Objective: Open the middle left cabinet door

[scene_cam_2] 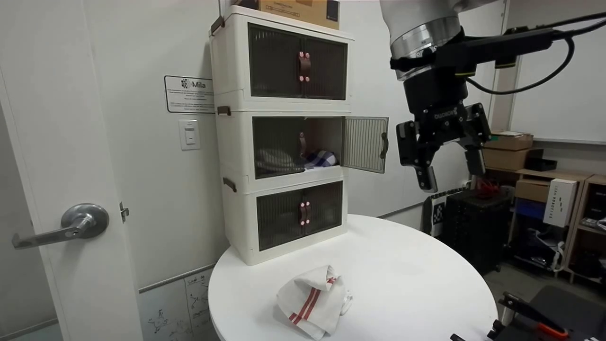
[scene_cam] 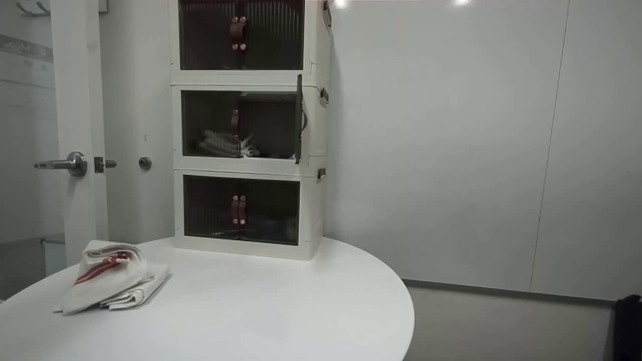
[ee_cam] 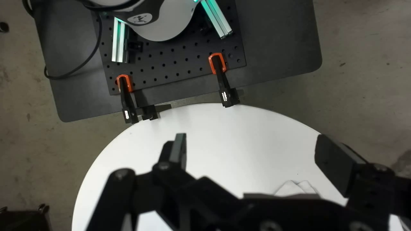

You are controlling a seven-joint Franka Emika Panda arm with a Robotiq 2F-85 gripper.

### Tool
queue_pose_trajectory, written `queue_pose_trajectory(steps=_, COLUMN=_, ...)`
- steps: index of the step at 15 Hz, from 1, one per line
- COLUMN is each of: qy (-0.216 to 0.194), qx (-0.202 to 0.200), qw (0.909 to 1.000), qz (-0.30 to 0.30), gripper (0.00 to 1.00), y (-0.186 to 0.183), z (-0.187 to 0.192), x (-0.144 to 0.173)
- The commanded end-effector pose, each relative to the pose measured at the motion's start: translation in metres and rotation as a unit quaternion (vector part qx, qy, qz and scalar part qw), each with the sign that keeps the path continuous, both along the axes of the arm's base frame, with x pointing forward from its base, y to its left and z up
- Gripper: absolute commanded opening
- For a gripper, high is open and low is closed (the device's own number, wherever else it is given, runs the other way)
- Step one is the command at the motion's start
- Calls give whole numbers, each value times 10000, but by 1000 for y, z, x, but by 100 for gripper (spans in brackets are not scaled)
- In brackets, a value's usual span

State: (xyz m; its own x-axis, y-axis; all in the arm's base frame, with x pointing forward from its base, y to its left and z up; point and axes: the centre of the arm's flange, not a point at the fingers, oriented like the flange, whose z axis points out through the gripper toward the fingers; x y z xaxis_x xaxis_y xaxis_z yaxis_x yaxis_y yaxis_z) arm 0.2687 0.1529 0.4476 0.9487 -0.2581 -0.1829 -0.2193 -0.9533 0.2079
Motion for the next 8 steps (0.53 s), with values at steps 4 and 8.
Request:
queue_pose_trajectory(steps=4, qy=66, qx=-173, qw=9988, qz=-444, gripper=100, y=-4, z=-6, x=13)
queue_pose_trajectory(steps=8, qy=155, qx=-775, qw=9939, qz=-774, gripper=100, y=-4, z=-8, x=44)
